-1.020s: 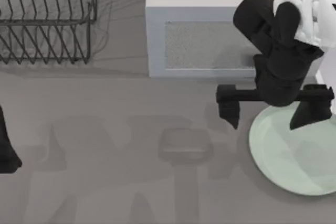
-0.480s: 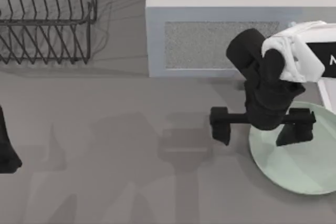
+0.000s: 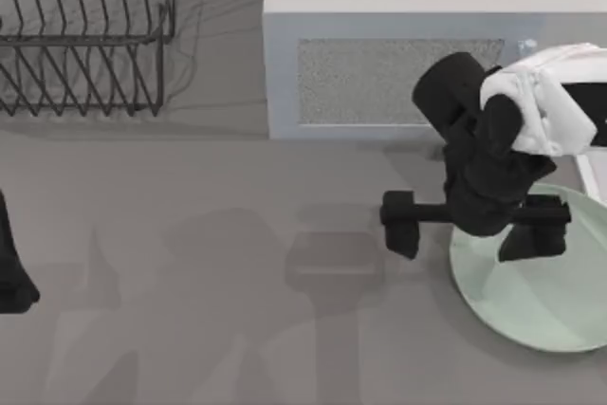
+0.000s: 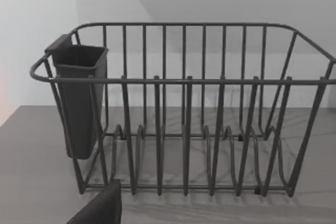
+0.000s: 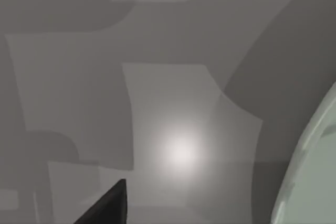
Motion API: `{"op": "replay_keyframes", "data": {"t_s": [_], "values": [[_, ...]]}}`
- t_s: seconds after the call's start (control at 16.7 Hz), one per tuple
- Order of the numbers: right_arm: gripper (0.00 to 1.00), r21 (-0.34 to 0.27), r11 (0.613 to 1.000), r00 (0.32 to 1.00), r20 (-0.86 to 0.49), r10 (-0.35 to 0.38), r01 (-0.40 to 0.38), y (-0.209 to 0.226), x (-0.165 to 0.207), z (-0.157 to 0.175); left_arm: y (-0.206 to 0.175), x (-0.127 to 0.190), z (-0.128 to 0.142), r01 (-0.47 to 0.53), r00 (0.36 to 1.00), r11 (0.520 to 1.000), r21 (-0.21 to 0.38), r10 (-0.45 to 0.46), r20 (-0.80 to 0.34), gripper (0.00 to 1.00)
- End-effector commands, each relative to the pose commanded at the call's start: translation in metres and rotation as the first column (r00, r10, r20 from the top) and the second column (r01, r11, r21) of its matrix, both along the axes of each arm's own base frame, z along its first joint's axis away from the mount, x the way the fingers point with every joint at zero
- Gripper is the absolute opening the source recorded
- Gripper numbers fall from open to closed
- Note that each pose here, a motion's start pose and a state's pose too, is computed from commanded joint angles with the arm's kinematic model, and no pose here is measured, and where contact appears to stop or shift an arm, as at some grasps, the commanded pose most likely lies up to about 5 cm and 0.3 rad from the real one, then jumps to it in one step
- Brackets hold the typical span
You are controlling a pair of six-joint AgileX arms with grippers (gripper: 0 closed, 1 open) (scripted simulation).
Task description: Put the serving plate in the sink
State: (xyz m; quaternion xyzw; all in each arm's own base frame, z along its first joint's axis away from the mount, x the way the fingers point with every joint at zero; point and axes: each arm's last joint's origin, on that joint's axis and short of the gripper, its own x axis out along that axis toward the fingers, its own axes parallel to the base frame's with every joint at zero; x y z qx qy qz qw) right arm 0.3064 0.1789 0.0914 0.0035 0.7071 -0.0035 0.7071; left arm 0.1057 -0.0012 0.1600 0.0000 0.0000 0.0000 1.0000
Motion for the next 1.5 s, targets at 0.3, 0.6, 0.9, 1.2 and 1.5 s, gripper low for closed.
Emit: {"op": "replay_keyframes", "data": {"t_s": [0.3, 0.6, 0.9, 1.2, 1.5], "values": [[0.47, 0.0, 1.0, 1.0, 0.0, 0.0, 0.0, 0.0, 0.0, 0.0, 0.0, 0.0, 0.0, 0.0, 1.0, 1.0, 0.0, 0.0, 0.0, 1.0], [0.1, 0.0, 1.0, 1.0, 0.0, 0.0, 0.0, 0.0, 0.0, 0.0, 0.0, 0.0, 0.0, 0.0, 1.0, 1.0, 0.0, 0.0, 0.0, 1.0], [0.0, 0.0, 1.0, 1.0, 0.0, 0.0, 0.0, 0.0, 0.0, 0.0, 0.0, 0.0, 0.0, 0.0, 1.0, 1.0, 0.0, 0.0, 0.0, 1.0], [0.0, 0.037, 0.999, 0.996, 0.094, -0.01, 0.007, -0.004, 0.005, 0.031, 0.0, 0.0, 0.0, 0.0, 1.0, 1.0, 0.0, 0.0, 0.0, 1.0], [0.0, 0.03, 0.999, 0.996, 0.085, 0.024, -0.027, 0.026, 0.002, 0.053, 0.0, 0.0, 0.0, 0.0, 1.0, 1.0, 0.0, 0.0, 0.0, 1.0]]}}
